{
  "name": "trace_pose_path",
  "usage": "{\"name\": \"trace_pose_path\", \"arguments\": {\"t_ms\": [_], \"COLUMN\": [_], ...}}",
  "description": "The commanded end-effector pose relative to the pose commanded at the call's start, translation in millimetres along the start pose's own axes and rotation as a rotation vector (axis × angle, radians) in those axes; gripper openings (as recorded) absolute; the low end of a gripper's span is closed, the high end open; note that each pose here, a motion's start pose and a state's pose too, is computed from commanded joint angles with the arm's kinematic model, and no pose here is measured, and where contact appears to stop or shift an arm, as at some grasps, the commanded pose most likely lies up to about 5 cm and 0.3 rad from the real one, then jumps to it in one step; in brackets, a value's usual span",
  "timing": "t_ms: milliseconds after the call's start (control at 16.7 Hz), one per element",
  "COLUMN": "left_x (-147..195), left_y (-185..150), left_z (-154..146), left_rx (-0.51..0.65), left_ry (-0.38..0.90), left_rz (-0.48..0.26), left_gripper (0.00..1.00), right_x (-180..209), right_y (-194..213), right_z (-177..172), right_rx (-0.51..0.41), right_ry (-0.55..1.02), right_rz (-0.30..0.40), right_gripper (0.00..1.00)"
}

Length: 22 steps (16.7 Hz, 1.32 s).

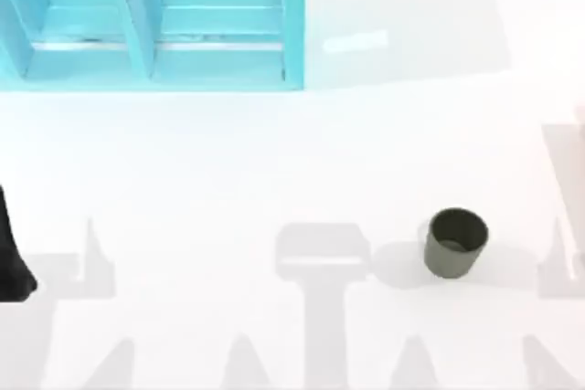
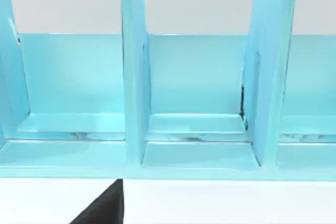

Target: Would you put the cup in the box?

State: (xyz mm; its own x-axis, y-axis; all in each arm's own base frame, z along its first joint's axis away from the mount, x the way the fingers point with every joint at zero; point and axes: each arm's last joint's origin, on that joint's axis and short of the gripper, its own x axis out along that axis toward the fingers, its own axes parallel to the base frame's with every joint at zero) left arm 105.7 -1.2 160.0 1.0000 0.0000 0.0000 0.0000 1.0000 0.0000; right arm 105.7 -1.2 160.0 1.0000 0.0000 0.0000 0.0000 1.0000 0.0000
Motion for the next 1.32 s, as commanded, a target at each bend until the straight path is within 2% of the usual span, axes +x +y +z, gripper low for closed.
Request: {"name": "trace_pose_path", "arguments": {"t_ms": [240, 480, 720, 960, 1140, 1320], "left_x": [0.0, 0.0, 0.0, 0.0, 0.0, 0.0], "left_y": [0.0, 0.0, 0.0, 0.0, 0.0, 0.0], "left_z": [0.0, 0.0, 0.0, 0.0, 0.0, 0.0], "left_rx": [0.0, 0.0, 0.0, 0.0, 0.0, 0.0], "left_ry": [0.0, 0.0, 0.0, 0.0, 0.0, 0.0], "left_rz": [0.0, 0.0, 0.0, 0.0, 0.0, 0.0], "left_gripper": [1.0, 1.0, 1.0, 1.0, 1.0, 1.0], "right_x": [0.1, 5.1, 29.8, 80.8, 126.5, 166.3], "right_y": [1.2, 7.5, 20.2, 46.1, 74.3, 104.7], "right_z": [5.0, 33.6, 77.5, 111.2, 118.0, 109.9], "right_rx": [0.008, 0.05, 0.103, 0.133, 0.126, 0.095], "right_ry": [0.032, 0.208, 0.49, 0.827, 1.077, 1.293], "right_rz": [0.011, 0.059, 0.106, 0.127, 0.113, 0.078], "right_gripper": [1.0, 1.0, 1.0, 1.0, 1.0, 1.0]}}
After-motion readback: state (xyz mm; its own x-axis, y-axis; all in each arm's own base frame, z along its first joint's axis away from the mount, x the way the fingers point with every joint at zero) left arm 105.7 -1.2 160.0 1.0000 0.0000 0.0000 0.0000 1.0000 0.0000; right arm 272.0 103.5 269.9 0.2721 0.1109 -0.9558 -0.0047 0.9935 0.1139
